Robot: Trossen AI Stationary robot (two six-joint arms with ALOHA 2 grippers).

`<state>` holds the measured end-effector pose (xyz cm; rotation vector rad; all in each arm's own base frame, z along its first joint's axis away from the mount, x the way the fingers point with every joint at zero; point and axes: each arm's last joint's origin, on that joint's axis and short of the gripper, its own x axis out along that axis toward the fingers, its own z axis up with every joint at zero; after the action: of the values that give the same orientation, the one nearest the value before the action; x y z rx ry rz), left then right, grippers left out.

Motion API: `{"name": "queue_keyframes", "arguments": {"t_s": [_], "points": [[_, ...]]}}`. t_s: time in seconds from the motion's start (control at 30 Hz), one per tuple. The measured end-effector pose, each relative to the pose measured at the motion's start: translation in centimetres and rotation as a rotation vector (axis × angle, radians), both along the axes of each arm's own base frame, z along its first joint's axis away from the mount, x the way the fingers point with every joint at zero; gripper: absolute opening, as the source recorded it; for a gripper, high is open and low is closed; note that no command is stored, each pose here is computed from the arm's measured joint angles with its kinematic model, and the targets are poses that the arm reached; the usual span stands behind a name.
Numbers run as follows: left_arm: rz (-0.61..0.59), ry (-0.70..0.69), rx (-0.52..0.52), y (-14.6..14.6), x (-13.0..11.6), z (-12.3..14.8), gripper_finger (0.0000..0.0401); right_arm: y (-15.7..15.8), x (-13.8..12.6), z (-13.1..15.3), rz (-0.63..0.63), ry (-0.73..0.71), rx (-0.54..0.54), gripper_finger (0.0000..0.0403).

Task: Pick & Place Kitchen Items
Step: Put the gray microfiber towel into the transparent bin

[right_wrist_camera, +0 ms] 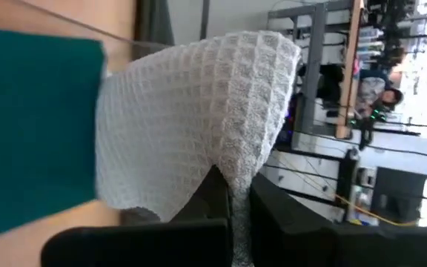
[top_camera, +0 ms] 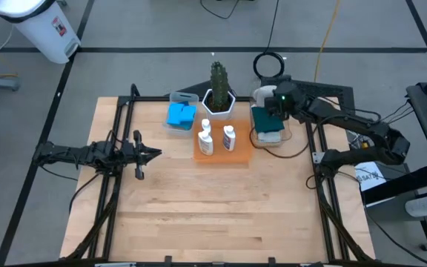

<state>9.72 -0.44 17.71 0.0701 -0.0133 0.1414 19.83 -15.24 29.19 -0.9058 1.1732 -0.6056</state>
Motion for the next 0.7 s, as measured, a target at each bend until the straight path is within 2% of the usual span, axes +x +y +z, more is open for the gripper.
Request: {"name": "queue_keyframes", "arguments": {"t_s": [0.23,0.33,0.57,0.7], "points": [[0.000,0.000,0.000,0.0,0.0,0.0,0.0037,1.6,-0.5,-0.9,-0.025,-0.083,0.148,0.0001],[0.000,0.000,0.000,0.0,0.0,0.0,0.0037,2.3,-1.0,-1.3,-0.043,-0.114,0.272,0.0001],[0.000,0.000,0.000,0.0,0.0,0.0,0.0037,3.8,-1.9,-2.4,-0.059,-0.199,0.647,0.0001],[0.000,0.000,0.000,0.0,0.0,0.0,0.0037,4.2,-2.0,-2.6,-0.048,-0.228,0.770,0.0001]]}}
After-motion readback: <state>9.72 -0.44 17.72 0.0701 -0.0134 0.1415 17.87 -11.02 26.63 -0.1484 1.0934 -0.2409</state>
